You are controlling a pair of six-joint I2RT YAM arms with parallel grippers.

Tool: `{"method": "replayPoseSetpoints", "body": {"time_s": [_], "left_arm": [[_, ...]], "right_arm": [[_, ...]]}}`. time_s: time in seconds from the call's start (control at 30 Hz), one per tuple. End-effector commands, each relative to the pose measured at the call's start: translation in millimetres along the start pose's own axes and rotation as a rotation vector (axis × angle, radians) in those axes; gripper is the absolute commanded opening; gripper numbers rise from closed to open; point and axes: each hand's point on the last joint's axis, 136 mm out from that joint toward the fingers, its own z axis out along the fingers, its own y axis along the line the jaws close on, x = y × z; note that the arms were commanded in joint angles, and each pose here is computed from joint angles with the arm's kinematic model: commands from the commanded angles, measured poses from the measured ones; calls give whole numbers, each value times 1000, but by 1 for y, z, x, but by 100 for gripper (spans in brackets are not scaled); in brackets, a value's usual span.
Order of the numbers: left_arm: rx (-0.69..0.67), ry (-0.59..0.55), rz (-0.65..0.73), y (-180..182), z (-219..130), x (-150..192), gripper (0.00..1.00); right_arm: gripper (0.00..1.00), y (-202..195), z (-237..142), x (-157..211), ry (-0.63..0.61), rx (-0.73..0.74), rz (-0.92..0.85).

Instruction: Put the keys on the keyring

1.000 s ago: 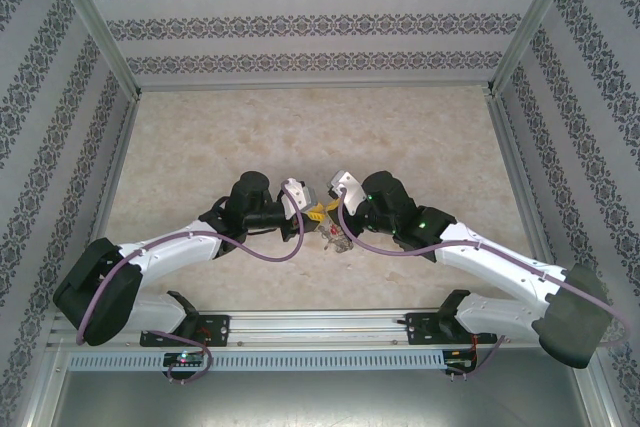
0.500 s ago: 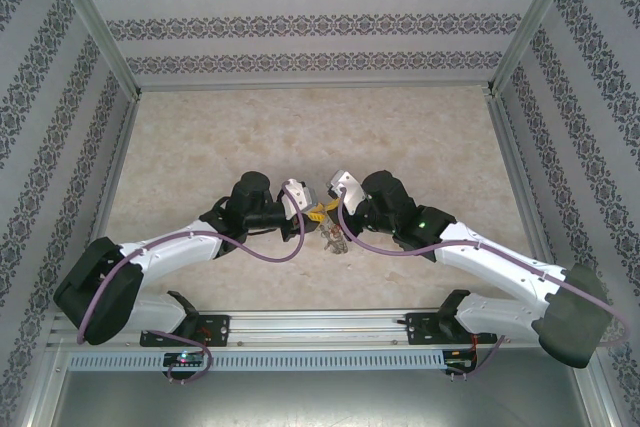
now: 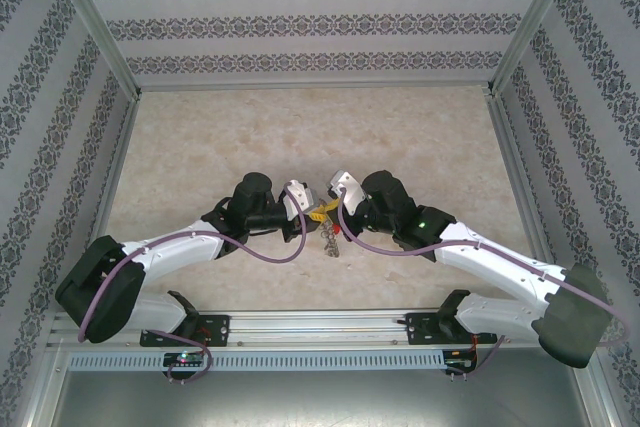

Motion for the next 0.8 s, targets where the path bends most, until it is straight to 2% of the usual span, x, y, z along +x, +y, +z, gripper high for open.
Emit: {"method": "replayPoseSetpoints", "body": {"time_s": [0.0, 0.57, 0.77], "left_arm": [[1, -51, 22, 1, 2, -19, 22], [-4, -70, 14, 2, 2, -25, 28], [-5, -41, 8, 2, 3, -18, 20]], "right_arm": [[0, 5, -4, -19, -56, -23, -15], [0, 5, -3, -16, -46, -28, -18], [0, 7, -4, -15, -45, -35, -16]]}}
